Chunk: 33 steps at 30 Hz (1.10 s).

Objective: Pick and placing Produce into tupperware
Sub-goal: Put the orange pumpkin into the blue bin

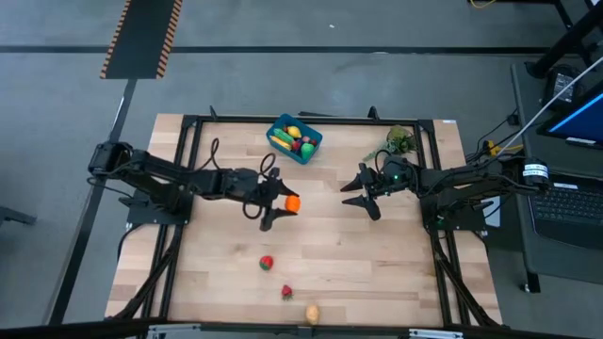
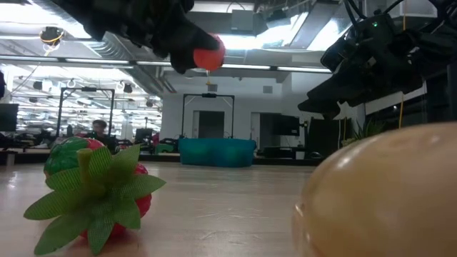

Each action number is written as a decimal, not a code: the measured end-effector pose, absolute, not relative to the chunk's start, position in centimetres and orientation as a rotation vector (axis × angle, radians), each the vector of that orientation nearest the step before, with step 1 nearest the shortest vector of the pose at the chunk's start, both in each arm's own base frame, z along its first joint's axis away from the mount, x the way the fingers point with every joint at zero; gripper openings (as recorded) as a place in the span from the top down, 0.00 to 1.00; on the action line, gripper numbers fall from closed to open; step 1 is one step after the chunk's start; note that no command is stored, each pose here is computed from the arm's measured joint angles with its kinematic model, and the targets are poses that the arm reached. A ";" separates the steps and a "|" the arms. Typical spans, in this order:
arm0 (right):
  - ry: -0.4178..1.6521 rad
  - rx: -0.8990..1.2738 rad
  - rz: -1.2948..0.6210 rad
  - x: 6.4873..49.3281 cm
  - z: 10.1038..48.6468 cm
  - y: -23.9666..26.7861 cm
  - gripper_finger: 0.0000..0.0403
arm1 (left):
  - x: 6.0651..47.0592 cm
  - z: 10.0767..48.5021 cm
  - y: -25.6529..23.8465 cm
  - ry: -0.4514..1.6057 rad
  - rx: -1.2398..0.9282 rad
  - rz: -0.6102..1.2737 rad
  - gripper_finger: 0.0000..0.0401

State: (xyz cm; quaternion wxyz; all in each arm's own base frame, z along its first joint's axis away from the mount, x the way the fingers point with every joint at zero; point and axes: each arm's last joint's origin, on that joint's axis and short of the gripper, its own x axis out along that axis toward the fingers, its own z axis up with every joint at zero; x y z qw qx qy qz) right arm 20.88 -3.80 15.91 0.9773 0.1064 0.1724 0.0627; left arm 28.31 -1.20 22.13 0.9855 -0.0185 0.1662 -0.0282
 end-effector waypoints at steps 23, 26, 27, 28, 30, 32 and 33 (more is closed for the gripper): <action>0.345 0.175 0.131 20.9 15.9 -3.8 0.48 | 27.9 21.7 4.5 0.371 -0.031 0.220 0.41; 0.344 0.172 0.131 20.9 15.9 -3.8 0.48 | 27.6 21.7 5.6 0.374 -0.017 0.280 0.41; 0.343 0.168 0.132 20.9 15.9 -3.8 0.48 | 27.6 21.7 6.0 0.375 -0.013 0.295 0.41; 0.340 0.156 0.134 20.9 15.9 -3.8 0.48 | 27.5 21.7 6.4 0.375 -0.013 0.309 0.41; 0.329 0.139 0.136 20.9 16.0 -3.8 0.48 | 27.2 21.7 7.3 0.383 -0.019 0.340 0.41; 0.314 0.116 0.140 21.0 16.2 -3.8 0.48 | 26.8 21.5 8.3 0.406 -0.027 0.376 0.41; 0.307 0.111 0.140 21.0 16.2 -3.8 0.48 | 26.7 21.4 8.8 0.414 -0.028 0.394 0.41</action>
